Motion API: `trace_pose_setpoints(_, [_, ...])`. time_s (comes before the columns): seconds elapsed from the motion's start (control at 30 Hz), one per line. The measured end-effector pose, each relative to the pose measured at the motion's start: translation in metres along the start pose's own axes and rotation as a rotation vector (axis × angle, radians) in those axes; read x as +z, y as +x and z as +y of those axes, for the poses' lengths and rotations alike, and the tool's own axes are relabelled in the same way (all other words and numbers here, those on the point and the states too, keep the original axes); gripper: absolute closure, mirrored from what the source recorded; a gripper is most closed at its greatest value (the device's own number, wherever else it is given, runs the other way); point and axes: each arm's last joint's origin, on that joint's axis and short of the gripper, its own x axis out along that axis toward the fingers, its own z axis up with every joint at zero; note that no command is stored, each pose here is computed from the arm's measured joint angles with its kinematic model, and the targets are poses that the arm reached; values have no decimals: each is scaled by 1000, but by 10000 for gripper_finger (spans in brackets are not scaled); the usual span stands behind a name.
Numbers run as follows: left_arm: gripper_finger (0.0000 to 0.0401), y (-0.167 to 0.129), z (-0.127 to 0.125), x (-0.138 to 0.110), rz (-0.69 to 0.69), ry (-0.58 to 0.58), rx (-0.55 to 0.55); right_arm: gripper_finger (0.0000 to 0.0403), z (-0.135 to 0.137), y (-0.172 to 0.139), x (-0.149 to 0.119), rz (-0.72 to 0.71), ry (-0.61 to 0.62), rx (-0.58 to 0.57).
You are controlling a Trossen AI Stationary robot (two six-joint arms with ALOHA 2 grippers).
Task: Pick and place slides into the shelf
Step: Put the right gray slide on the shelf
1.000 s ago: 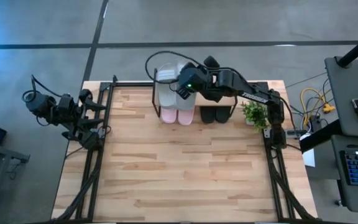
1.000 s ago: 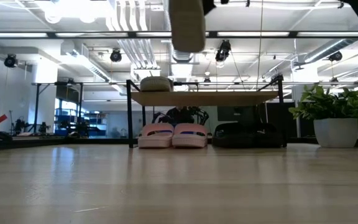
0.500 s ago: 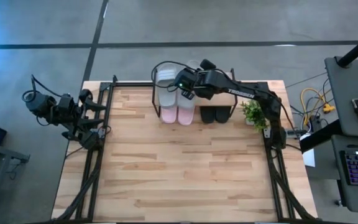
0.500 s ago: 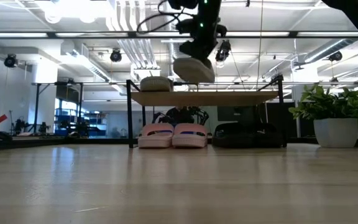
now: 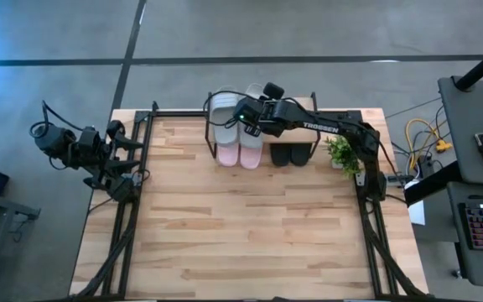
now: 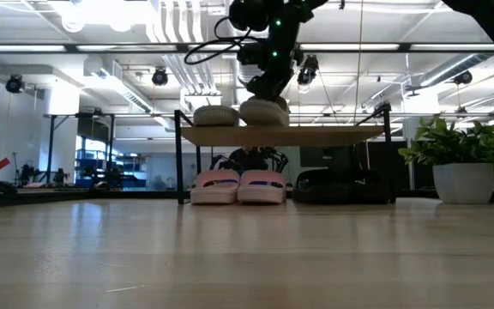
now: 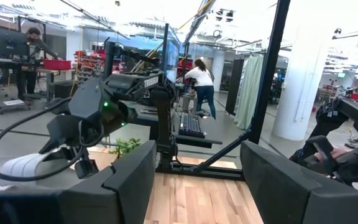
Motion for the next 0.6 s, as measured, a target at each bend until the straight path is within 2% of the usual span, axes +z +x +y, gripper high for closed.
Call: trace_pose_setpoints(0.6, [180, 0, 0, 0, 4, 3, 0, 325, 3, 8, 4, -53, -32, -11])
